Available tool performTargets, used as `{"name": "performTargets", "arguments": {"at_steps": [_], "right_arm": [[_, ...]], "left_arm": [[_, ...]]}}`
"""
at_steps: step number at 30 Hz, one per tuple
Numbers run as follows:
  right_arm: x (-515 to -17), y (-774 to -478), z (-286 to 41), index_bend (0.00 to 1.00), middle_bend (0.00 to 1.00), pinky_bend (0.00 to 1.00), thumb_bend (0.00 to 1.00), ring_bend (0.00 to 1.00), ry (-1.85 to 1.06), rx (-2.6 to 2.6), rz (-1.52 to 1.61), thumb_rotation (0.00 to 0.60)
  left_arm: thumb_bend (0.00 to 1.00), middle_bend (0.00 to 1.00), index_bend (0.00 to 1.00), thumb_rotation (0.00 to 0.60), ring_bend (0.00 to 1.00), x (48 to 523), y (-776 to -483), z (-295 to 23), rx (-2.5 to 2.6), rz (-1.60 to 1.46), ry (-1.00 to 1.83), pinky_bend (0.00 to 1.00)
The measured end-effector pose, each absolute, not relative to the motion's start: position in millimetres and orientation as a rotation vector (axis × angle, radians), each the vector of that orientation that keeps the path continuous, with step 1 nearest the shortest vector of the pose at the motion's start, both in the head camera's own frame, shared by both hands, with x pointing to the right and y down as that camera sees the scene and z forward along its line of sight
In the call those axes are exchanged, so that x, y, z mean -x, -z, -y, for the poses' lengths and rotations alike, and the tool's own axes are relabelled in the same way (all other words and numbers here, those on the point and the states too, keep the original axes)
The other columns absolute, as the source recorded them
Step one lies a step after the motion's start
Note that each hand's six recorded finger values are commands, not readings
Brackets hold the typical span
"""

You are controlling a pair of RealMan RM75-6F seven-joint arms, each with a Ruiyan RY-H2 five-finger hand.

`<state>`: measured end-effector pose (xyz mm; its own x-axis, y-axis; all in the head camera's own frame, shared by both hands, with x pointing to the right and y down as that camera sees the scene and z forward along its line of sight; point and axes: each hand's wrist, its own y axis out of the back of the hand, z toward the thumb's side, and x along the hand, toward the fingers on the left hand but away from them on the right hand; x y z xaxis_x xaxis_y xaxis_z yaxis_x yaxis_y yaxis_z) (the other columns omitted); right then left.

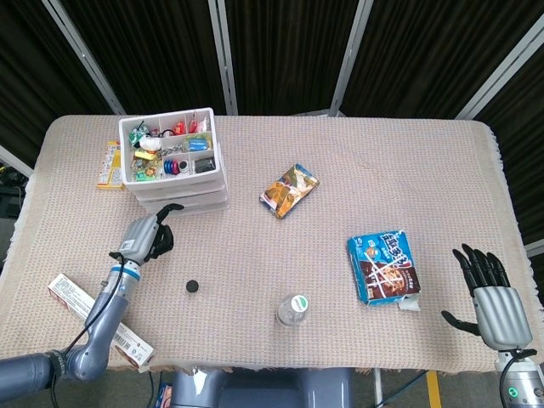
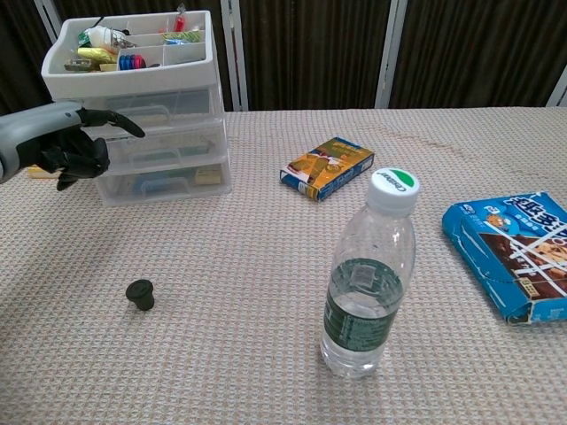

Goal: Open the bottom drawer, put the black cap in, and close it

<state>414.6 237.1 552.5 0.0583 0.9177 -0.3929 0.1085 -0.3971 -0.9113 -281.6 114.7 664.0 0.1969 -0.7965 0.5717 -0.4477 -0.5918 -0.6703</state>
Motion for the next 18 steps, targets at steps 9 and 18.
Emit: {"name": "performTargets", "arguments": {"at_steps": [9,18], "right_arm": [[-414.2,-552.4,-237.5,0.04,0.00,0.00,0.00,0.00,-1.418,1.611,1.049,0.600],[-413.6,-552.7,-237.6,0.04,0.00,0.00,0.00,0.00,-1.416,1.612,1.045,0.600]], "left_arm": [[0.93,0.92,0.19,0.600,0.86,301.2,-649.6,-121.1,1.909,-0.993,1.376,0.77],[0.93,0.92,0.19,0.600,0.86,320.9,-661.0,-119.1,1.835,-0.953,1.454,0.77]]}}
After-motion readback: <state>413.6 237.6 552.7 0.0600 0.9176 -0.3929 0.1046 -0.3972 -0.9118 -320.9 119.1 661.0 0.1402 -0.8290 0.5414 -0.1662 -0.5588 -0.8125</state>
